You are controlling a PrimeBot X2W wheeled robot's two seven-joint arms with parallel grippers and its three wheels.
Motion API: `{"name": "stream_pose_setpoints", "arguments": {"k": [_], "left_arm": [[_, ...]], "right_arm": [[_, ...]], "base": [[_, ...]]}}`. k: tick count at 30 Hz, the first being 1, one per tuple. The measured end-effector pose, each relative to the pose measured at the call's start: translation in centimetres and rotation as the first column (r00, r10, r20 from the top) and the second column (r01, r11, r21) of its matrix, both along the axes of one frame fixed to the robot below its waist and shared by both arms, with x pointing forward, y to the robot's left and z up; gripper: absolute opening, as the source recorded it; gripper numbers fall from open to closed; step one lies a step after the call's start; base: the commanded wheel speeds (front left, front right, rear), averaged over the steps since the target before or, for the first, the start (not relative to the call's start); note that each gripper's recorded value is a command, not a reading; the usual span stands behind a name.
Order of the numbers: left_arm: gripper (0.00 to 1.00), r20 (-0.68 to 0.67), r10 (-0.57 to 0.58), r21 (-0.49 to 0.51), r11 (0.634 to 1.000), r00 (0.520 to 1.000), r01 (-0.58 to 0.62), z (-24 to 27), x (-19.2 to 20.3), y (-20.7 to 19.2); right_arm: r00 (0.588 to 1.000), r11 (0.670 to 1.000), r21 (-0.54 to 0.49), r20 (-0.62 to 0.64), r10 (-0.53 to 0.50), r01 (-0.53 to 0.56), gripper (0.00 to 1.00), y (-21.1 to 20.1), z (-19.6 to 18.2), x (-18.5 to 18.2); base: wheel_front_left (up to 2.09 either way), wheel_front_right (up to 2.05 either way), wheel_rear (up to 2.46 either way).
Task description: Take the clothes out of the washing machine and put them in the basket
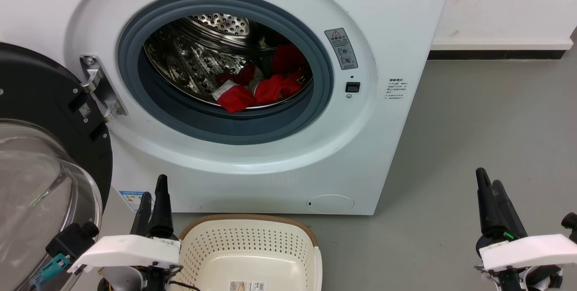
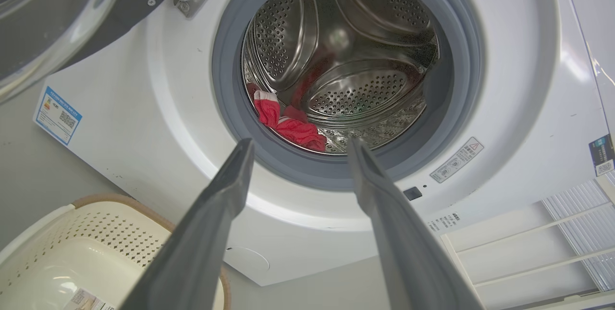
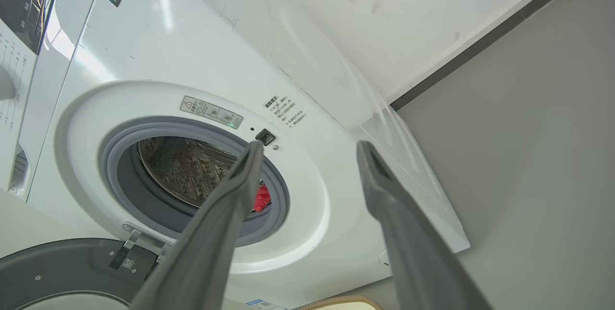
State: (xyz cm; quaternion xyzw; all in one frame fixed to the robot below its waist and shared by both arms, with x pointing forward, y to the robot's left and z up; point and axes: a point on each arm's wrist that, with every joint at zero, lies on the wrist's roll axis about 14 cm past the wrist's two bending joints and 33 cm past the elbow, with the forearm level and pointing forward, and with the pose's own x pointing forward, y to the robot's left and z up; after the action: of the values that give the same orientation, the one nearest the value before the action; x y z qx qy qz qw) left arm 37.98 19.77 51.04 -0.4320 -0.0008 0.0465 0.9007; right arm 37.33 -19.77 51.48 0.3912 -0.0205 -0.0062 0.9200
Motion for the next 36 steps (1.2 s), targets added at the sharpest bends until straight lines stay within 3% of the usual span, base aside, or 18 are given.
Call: {"name": "stream_pose_setpoints", "arguments": {"k": [16,36], "left_arm": [[1.0,0.008,0.028,0.237,0.971,1.0,-0.029,0.6,-0.3,-0.1],[1.0,0.044,0.043,0.461,0.886,0.998,-0.059,1.3,-0.7,-0.2]], "right_arm": [[0.999,0.97,-0.244,0.038,0.002,0.007,1.0,0.3,0.9,-0.4],[0.997,0.89,-0.454,0.076,0.009,0.026,1.0,0.5,1.5,-1.0]], "base": [[0.0,0.0,0.0],[0.0,0.0,0.0]]}}
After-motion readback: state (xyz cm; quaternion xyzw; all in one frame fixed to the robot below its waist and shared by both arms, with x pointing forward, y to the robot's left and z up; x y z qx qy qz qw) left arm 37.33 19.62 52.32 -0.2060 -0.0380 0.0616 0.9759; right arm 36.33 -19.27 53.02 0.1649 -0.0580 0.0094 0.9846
